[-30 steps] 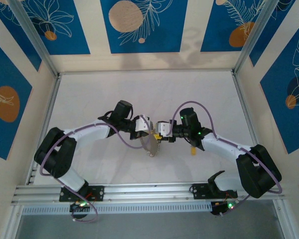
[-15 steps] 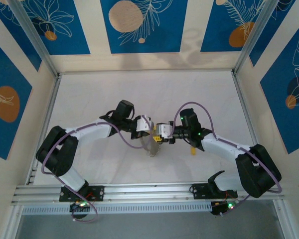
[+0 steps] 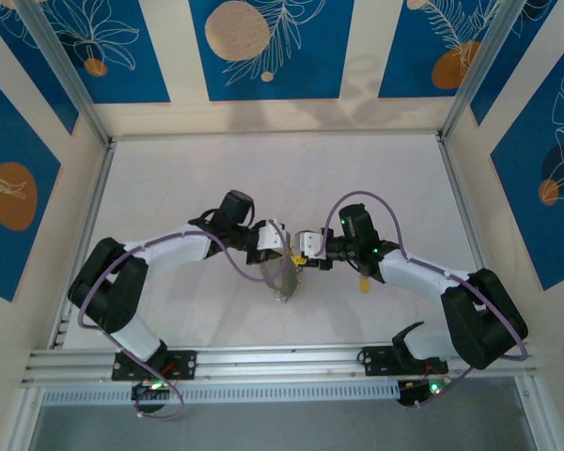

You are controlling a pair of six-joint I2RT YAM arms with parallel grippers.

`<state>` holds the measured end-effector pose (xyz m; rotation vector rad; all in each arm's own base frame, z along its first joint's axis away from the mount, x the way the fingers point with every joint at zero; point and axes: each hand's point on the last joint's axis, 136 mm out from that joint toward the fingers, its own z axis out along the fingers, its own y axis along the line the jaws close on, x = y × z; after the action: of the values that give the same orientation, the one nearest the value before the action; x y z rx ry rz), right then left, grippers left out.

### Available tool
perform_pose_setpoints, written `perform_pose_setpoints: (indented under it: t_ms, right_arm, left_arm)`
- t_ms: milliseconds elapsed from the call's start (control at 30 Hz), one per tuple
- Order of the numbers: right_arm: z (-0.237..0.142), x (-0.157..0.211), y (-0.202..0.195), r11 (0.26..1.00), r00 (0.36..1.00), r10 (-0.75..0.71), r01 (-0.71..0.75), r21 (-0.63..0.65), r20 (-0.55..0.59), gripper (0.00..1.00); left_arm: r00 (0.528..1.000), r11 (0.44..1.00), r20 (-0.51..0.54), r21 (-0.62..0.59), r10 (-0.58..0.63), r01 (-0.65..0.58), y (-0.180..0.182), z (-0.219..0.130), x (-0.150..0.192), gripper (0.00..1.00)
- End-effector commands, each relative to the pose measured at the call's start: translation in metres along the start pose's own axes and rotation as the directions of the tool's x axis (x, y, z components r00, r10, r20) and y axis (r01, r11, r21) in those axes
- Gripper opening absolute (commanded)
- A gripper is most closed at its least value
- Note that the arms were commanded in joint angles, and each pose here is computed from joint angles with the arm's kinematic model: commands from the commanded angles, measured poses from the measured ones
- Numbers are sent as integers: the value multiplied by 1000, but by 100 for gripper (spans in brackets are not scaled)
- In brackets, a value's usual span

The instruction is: Put the keys on the keyring

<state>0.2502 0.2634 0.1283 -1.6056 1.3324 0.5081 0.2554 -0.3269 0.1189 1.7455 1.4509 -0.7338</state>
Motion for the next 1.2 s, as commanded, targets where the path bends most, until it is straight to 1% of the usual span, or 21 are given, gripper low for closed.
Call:
perform_pose_setpoints:
  t_ms: [0, 133, 300, 433, 500, 567, 733, 767, 833, 867, 1000, 1167]
  right_arm:
    - [-1, -3, -4, 1000, 1000, 2, -2, 1, 5, 42]
    - [1, 0, -1, 1000, 1000, 10, -10, -24, 2, 42]
    - [5, 3, 6, 998, 999, 40, -40, -56, 5, 40]
    - [7, 11, 10, 995, 997, 70, -72, -68, -26, 36]
    - [8, 14, 12, 994, 996, 81, -84, -77, -35, 32]
    - [8, 14, 12, 992, 995, 92, -94, -81, -34, 25]
    - [9, 8, 11, 987, 992, 124, -123, -99, 1, 3]
    - [8, 5, 10, 985, 989, 145, -142, -102, 19, 0]
    - [7, -2, 8, 981, 983, 173, -166, -101, 63, 0]
    - [6, -4, 7, 979, 979, 188, -179, -100, 85, 0]
    - [2, -18, 5, 971, 961, 227, -211, -110, 160, 0]
    - [3, -32, 7, 961, 936, 261, -228, -157, 238, 0]
  left_arm:
    - [999, 999, 20, 33, 36, -37, -6, 2, -9, 0]
    - [999, 999, 22, 31, 41, -42, -6, 2, -10, 0]
    - [999, 999, 18, 22, 45, -46, -5, 2, -11, 0]
    - [999, 999, 16, 18, 49, -49, -5, 1, -11, 0]
    - [999, 999, 14, 19, 49, -50, -5, 2, -12, 0]
    - [999, 999, 11, 17, 49, -49, -4, 2, -12, 0]
    - [999, 999, -2, 8, 41, -41, -2, 0, -13, 0]
    - [999, 999, -10, 7, 33, -33, -2, 0, -12, 0]
    - [999, 1000, -16, 7, 30, -30, -3, -3, -12, 0]
    - [999, 1000, -17, 8, 27, -27, -5, -4, -11, 5]
    - [1000, 1000, -3, 0, 20, -20, -9, -8, -13, 12]
    - [999, 1000, 34, -16, 2, -2, -7, -11, -21, 15]
